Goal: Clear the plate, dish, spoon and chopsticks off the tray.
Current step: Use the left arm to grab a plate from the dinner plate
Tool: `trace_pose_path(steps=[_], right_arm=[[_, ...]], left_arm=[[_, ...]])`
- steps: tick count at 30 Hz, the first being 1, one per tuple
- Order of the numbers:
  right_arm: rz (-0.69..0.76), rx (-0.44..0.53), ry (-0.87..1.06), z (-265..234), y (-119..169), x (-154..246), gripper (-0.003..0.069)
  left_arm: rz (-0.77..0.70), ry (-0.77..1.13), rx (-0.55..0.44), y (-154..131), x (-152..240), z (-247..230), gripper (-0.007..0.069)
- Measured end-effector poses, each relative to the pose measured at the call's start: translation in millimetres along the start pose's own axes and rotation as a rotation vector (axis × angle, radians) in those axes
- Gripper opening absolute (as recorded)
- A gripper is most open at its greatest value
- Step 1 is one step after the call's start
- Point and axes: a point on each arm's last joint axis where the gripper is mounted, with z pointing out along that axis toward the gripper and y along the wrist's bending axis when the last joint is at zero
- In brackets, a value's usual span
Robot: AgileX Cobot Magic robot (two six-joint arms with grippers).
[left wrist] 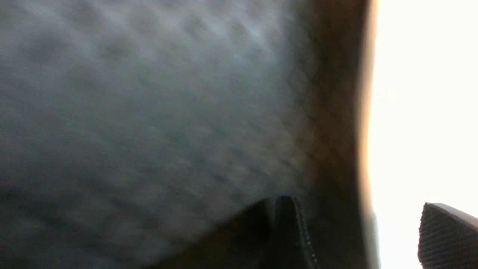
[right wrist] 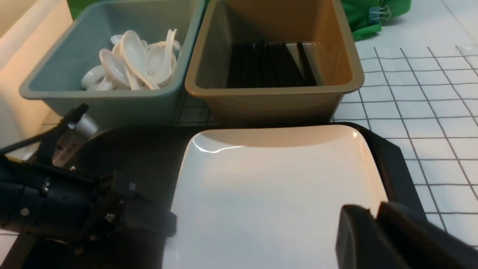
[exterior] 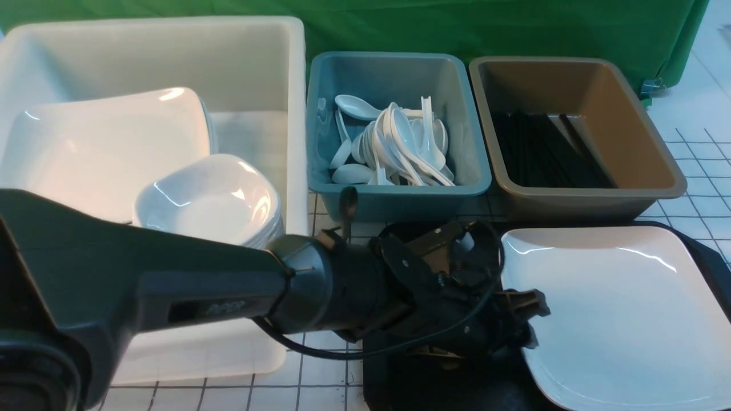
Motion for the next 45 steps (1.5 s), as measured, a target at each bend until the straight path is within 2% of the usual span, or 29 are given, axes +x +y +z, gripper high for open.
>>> trace_pose_path(steps=[6, 14, 31, 40, 45], right_arm=[[0.0, 0.0, -0.002, 0.0, 0.0, -0.2, 0.0083], [0.0, 0.0, -0.001, 0.0, 0.0, -0.1, 0.0088], [0.0, 0.001, 0.004, 0.0, -0.1, 0.4, 0.0105], [-0.001, 0.001, 0.006, 0.0, -0.1, 0.5, 0.0118], [-0.001, 0.001, 0.006, 0.0, -0.1, 0.5, 0.0123]], left_arm=[[0.091, -0.009, 0.037, -18.4, 4.8, 1.8, 0.0437], [0.101, -0.018, 0.035, -18.7, 4.8, 2.0, 0.0438], [-0.09, -0.013, 0.02, -11.0, 5.6, 17.8, 0.0426], [-0.149, -0.019, 0.027, -11.2, 4.4, 21.4, 0.0293], [-0.126, -0.029, 0.068, -24.7, -2.6, 21.4, 0.0174]])
